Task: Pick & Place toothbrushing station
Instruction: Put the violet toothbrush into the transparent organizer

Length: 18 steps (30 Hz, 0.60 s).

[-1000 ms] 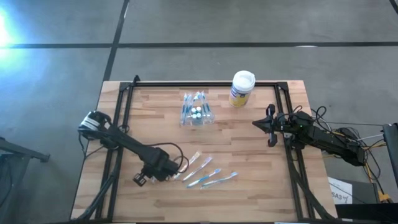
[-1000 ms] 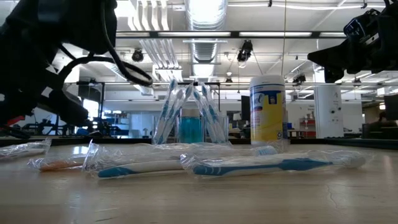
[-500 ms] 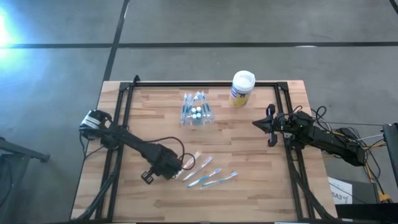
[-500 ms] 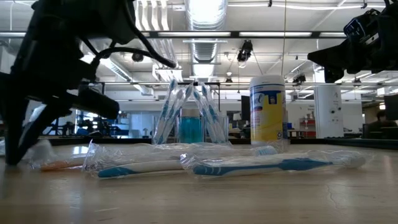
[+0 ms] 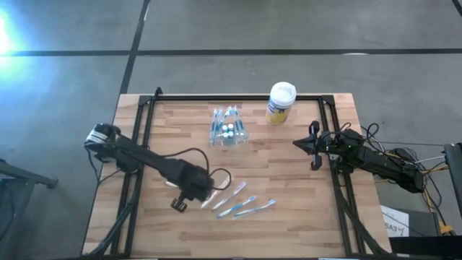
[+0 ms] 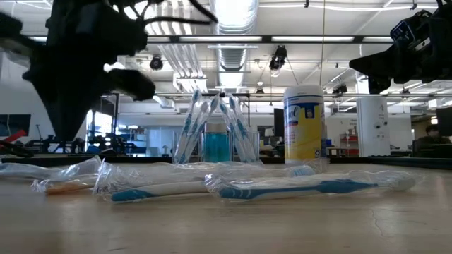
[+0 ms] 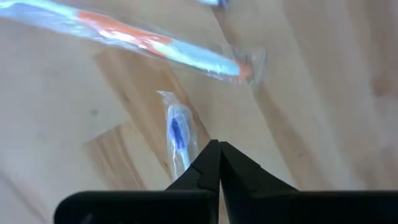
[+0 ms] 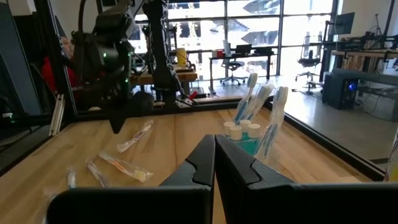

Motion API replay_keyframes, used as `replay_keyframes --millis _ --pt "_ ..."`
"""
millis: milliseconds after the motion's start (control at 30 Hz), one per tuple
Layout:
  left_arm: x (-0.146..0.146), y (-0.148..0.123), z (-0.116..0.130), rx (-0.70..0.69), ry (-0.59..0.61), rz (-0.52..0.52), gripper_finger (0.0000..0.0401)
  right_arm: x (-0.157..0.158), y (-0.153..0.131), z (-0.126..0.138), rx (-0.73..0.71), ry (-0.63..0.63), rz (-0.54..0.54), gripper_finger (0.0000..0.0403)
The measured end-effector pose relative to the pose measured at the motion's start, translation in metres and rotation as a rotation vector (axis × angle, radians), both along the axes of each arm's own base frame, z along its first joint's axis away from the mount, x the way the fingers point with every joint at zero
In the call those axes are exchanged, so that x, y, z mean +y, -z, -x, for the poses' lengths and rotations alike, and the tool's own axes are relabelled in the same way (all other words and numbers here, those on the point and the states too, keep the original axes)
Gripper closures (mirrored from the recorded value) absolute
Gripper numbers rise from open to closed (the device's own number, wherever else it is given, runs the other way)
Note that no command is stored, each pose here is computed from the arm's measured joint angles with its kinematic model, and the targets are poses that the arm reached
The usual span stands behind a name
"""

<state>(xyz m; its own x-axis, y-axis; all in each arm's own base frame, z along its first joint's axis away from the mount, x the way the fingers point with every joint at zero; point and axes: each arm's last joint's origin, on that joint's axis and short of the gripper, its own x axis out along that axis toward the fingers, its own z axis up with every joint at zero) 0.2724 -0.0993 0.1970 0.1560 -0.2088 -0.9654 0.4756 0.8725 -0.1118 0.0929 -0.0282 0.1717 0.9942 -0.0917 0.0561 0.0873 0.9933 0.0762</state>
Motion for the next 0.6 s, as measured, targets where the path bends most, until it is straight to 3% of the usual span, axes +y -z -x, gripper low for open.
replay_keyframes --millis 200,333,600 --pt "0.006 -0.011 0.013 0.023 -0.209 -0.014 0.0391 0.0 0.0 0.0 -0.001 0.0 -0.007 0.0394" --pt "0.007 -0.002 0.022 0.043 -0.248 -0.072 0.0364 0.0 0.0 0.0 -0.001 0.0 -0.008 0.0394" --pt "0.009 0.02 0.027 0.085 -0.26 -0.094 0.028 0.0 0.0 0.0 -0.001 0.001 -0.001 0.0394"
